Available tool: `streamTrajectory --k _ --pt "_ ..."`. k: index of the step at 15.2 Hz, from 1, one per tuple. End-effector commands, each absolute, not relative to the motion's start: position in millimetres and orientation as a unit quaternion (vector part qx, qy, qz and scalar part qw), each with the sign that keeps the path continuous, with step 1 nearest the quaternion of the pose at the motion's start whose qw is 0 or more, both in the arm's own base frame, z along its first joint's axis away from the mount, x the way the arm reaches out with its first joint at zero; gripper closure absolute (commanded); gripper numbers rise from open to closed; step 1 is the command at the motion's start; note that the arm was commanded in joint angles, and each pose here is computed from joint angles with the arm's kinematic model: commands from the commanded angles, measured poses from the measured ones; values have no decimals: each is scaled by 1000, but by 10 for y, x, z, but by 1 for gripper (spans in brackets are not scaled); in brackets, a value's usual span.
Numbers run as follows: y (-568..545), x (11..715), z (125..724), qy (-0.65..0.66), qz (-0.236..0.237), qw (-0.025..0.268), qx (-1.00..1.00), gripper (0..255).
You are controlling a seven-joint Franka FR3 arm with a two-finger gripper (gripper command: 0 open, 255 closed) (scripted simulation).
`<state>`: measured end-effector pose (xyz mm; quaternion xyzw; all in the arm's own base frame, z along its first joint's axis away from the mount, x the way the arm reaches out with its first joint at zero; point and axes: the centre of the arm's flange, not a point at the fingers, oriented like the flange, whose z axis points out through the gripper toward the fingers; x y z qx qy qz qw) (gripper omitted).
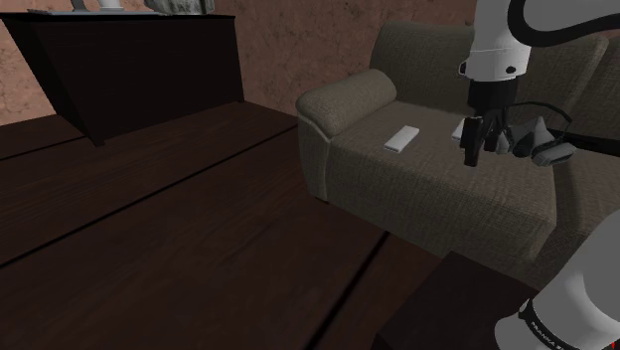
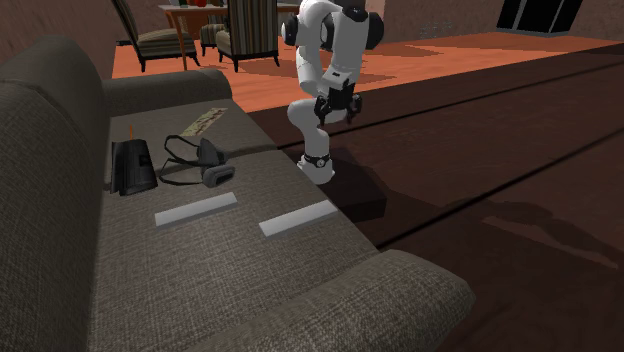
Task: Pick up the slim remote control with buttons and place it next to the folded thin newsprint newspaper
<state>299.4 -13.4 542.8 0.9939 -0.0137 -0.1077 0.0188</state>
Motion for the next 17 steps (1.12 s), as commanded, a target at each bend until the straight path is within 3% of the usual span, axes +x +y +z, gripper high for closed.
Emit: streamTrajectory --k 1,17 --pt "-134 2994 5428 -14 -108 19 994 0" --pt "-883 4699 4896 -320 -49 17 946 0"
